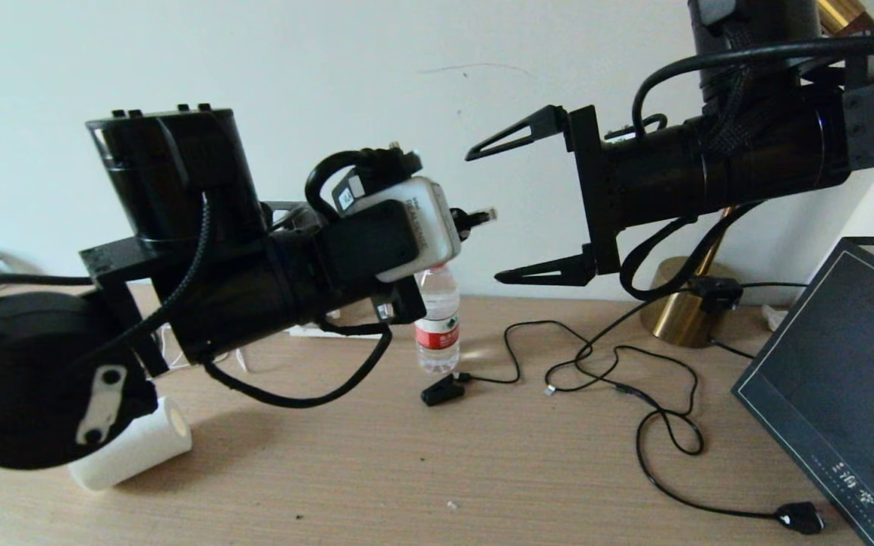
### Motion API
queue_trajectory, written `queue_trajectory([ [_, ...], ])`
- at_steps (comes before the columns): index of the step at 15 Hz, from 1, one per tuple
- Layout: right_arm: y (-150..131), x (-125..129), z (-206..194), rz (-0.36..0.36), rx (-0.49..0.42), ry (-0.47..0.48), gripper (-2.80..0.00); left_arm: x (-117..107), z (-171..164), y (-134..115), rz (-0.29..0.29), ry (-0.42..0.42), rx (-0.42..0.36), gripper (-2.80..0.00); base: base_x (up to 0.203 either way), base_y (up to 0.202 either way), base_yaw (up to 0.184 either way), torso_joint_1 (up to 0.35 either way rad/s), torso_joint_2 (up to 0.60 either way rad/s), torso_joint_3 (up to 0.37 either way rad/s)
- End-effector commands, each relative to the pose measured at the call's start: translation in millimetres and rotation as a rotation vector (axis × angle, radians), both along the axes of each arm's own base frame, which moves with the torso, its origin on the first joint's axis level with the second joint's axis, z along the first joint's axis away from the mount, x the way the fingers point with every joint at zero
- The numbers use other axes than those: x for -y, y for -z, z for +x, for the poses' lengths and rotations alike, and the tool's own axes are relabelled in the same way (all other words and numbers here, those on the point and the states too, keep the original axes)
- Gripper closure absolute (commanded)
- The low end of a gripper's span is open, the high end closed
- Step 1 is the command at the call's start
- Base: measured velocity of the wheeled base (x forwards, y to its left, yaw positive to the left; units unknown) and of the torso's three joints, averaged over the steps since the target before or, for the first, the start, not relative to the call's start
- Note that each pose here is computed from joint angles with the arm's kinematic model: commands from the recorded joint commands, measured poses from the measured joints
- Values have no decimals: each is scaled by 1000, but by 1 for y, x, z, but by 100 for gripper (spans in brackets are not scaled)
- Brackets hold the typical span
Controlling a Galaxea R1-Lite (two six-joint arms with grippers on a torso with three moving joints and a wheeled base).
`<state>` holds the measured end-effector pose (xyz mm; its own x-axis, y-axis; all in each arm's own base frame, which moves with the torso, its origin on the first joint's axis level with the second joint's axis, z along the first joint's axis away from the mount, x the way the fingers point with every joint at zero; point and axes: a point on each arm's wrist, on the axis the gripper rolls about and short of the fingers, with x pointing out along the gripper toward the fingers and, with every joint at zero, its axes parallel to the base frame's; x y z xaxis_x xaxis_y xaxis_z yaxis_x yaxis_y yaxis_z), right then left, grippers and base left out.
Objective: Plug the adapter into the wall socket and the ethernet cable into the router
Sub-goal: Hand it to the other hand
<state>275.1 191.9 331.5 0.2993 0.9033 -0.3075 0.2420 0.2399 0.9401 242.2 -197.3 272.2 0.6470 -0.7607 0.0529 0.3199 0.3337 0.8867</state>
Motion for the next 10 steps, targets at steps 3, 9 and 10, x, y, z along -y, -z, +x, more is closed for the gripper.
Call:
queue_trajectory([
  [3,2,-2,2,0,-15,-5,0,3,2,3,8,5,-2,0,0,0,0,0,0,0],
  [9,3,-2,3,-1,-19,-4,0,6,2,5,9,13,-7,0,0,0,0,0,0,0],
  [10,3,-2,3,-1,-19,-4,0,7,3,5,8,14,-8,0,0,0,0,0,0,0],
])
